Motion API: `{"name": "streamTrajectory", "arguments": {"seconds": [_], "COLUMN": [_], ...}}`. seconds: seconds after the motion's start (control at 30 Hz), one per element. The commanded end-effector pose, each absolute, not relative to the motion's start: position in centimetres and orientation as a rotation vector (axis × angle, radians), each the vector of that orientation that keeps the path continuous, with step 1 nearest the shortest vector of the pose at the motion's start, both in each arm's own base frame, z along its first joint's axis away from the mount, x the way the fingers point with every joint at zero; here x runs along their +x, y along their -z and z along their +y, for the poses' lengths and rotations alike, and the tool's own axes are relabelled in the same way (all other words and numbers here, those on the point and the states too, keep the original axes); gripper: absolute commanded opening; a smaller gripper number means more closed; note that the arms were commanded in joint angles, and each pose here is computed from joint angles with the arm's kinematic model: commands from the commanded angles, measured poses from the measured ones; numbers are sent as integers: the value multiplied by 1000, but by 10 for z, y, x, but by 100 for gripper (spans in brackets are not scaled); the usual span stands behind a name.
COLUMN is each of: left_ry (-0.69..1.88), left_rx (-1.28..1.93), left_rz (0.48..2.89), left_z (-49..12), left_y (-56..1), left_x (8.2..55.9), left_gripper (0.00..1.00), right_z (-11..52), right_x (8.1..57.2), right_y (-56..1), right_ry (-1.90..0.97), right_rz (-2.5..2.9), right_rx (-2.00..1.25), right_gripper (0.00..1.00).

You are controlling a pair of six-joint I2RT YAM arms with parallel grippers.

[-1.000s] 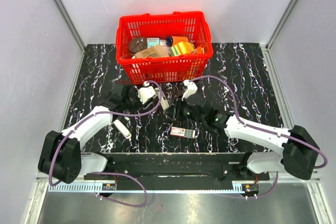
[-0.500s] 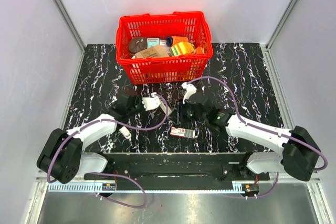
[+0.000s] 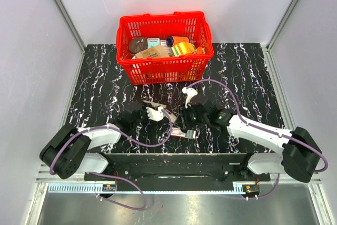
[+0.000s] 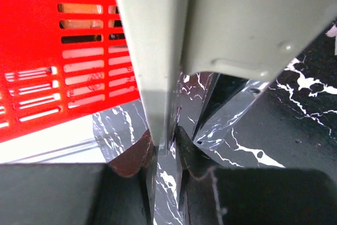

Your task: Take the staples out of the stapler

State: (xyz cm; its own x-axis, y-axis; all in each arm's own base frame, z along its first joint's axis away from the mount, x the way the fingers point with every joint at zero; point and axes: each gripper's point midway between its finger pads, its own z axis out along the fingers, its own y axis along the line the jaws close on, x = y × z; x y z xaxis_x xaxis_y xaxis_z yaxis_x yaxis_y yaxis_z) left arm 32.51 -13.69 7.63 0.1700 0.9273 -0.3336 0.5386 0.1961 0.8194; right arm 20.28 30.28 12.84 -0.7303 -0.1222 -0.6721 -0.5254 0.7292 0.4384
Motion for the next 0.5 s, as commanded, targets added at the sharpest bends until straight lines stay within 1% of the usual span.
{"name": "streamTrajectory", "arguments": {"seconds": [0.0, 0.13, 0.47], "left_ry": [-713, -730, -871], "left_rx": [1369, 1371, 1437], "left_rz": [1275, 1233, 1063], "left_z": [-145, -151, -163], "left_y": [-128, -134, -140], "left_x": [342, 339, 329], "left_gripper": [2, 2, 1], "right_z": [303, 302, 297], "right_x": [232, 231, 231], "right_y": [-165, -167, -168], "right_ry": [-861, -867, -851], "right_rz": [2171, 2168, 2171], "right_rx": [-339, -344, -354], "right_gripper": [0, 0, 0]}}
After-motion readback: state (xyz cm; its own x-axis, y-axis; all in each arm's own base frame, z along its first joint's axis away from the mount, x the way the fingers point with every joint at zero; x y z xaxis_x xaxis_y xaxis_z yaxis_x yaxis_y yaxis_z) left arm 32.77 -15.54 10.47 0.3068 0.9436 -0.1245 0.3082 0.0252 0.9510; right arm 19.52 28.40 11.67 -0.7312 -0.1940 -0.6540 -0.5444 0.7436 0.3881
